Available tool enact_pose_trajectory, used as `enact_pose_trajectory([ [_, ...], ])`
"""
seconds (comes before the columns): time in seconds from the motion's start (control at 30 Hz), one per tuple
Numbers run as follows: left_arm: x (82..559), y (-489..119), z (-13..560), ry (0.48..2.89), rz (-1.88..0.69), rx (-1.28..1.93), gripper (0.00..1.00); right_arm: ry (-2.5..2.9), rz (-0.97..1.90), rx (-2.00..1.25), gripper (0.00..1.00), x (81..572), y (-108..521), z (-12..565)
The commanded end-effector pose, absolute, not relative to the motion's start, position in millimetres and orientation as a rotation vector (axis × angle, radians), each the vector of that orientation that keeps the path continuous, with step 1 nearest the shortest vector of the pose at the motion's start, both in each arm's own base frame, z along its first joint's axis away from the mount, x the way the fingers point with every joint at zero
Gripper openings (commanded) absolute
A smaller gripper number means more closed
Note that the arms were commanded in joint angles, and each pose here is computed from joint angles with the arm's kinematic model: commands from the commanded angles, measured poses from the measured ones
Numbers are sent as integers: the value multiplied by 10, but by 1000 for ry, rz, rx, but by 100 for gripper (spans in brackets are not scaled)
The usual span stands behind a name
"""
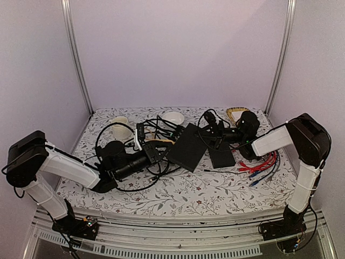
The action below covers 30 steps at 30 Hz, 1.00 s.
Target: Pull the plug from the switch port
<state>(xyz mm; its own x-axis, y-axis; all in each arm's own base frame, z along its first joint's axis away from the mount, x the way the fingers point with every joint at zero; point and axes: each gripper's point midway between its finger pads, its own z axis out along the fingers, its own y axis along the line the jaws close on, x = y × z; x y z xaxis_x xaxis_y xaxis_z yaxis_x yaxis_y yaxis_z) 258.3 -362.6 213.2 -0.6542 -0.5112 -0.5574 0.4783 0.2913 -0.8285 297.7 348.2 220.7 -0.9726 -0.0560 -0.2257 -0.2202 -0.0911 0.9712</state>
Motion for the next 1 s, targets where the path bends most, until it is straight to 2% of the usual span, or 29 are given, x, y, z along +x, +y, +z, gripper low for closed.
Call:
enact_pose_trajectory([
  [0.0,2632,-3681,2186,1718,-1501,-12,24,1878,2205,-450,2,2951,3505,2543],
  [0.37,2632,-3705,2202,1722,-1508,-10,18,1872,2207,-463,2,2927,3497,2567],
  [0.47,2627,-3719,2203,1723,-1511,-6,12,1872,2206,-469,2,2918,3491,2571],
  [0.57,2626,-3752,2216,1724,-1517,7,0,1871,2206,-471,2,2913,3489,2573],
  [0.97,2650,-3735,2180,1740,-1515,-64,0,1897,2192,-483,2,2881,3485,2527],
])
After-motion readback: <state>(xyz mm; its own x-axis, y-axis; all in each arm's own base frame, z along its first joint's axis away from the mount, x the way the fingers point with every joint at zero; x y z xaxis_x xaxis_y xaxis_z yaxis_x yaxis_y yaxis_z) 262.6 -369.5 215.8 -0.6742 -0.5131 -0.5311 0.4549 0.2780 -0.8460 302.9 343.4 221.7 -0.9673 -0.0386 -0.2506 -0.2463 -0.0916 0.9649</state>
